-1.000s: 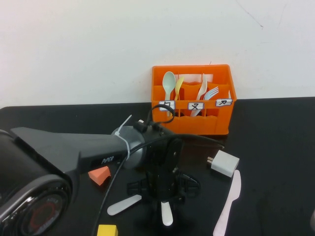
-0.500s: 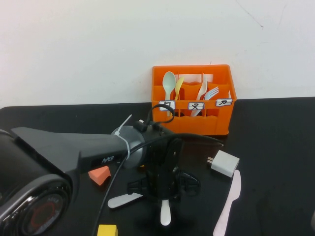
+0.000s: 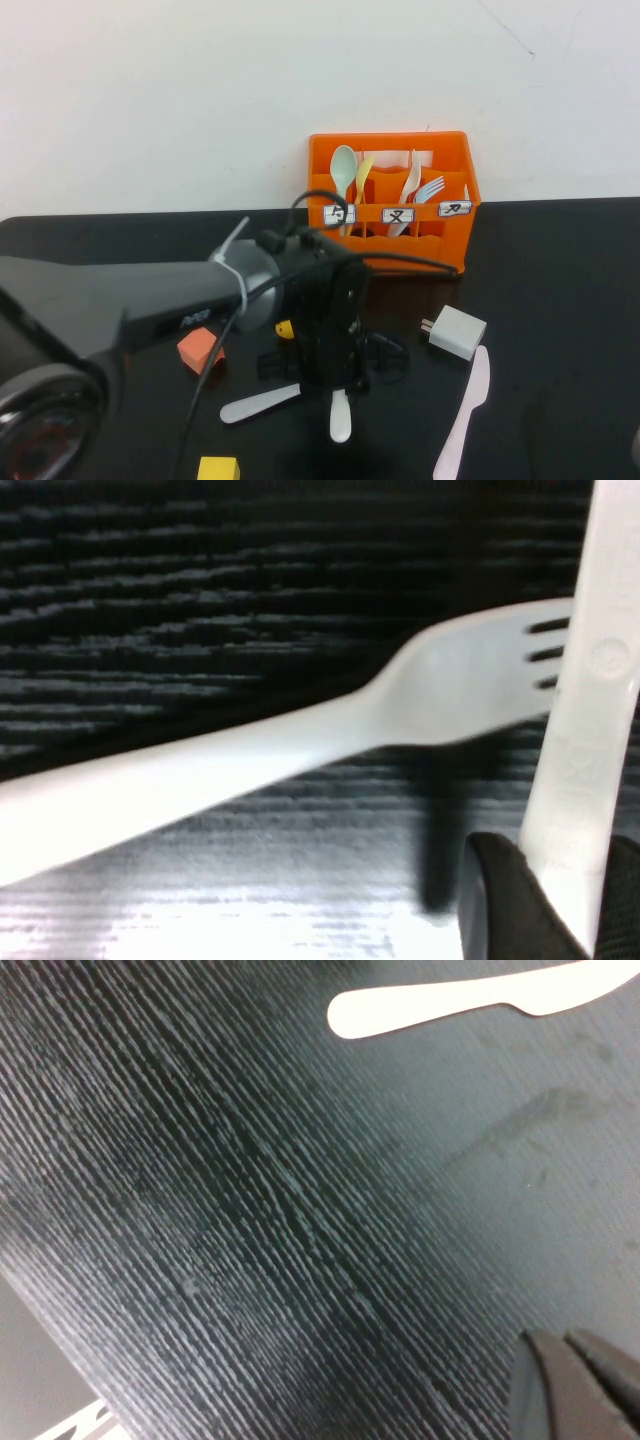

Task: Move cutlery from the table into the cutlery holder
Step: Pick up the knife, then place the knife on the box

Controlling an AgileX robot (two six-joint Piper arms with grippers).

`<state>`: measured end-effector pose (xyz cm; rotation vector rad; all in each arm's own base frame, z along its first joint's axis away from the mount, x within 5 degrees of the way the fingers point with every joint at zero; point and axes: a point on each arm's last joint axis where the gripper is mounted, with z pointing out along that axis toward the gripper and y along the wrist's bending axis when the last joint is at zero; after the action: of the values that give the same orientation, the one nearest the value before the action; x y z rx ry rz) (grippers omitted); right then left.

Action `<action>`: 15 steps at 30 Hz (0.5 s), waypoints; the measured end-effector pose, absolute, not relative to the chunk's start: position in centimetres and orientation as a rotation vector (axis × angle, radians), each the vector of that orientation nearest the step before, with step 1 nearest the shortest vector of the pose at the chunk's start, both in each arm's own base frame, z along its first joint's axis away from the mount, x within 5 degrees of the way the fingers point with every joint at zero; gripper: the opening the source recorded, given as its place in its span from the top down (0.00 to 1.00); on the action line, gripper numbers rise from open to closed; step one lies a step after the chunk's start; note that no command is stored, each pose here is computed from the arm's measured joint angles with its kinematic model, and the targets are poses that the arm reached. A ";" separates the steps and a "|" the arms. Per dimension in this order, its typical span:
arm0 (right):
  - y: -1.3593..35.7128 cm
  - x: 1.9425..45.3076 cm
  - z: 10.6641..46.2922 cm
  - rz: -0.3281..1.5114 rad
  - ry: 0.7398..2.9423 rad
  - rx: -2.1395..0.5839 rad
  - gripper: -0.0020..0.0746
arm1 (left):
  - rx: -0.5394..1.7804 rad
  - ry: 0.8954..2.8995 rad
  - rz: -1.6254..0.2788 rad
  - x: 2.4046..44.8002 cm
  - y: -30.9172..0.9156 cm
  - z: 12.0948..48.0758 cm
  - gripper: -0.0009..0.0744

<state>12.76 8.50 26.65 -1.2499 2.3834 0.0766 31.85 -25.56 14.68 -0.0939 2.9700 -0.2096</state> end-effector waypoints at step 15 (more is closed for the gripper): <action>8.6 12.9 26.8 0.085 2.371 -1.217 0.98 | -0.082 2.934 -0.247 31.1 -24.9 18.7 0.79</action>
<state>12.94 8.62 26.76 -1.2168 2.3707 0.0850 31.10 -24.94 18.67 -0.0824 2.9339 -0.2466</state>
